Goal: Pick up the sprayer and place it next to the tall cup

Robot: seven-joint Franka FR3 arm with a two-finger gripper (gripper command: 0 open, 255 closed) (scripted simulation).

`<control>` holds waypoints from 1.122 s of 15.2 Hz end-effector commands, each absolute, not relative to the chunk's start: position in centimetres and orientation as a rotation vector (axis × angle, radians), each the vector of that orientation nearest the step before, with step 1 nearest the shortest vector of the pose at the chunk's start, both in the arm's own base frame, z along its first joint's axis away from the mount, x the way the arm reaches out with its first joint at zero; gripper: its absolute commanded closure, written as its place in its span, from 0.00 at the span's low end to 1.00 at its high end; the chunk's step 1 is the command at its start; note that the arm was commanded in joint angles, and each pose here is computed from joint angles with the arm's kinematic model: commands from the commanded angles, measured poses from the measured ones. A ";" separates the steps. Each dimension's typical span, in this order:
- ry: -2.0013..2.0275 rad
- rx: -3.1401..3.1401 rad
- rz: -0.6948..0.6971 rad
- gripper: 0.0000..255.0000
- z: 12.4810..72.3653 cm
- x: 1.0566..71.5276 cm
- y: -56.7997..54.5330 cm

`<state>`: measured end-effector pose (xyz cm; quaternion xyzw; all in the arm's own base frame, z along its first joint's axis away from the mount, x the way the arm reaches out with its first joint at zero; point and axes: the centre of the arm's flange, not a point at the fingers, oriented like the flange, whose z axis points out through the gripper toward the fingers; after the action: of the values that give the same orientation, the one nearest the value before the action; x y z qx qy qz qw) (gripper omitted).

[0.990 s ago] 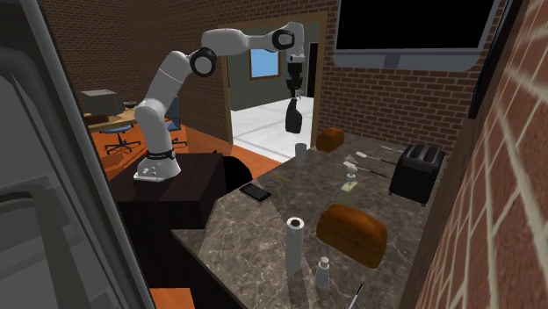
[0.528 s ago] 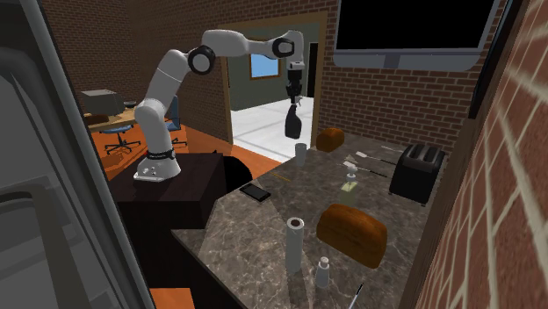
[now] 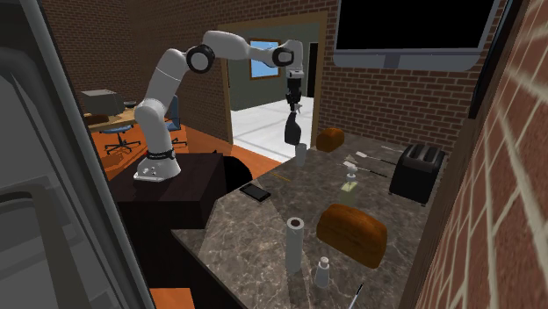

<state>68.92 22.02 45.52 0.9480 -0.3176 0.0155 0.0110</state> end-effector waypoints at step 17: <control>-0.991 2.958 0.049 1.00 36.0 69.0 22.1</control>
<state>68.87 22.18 36.40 0.9480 -0.3176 0.0155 0.0109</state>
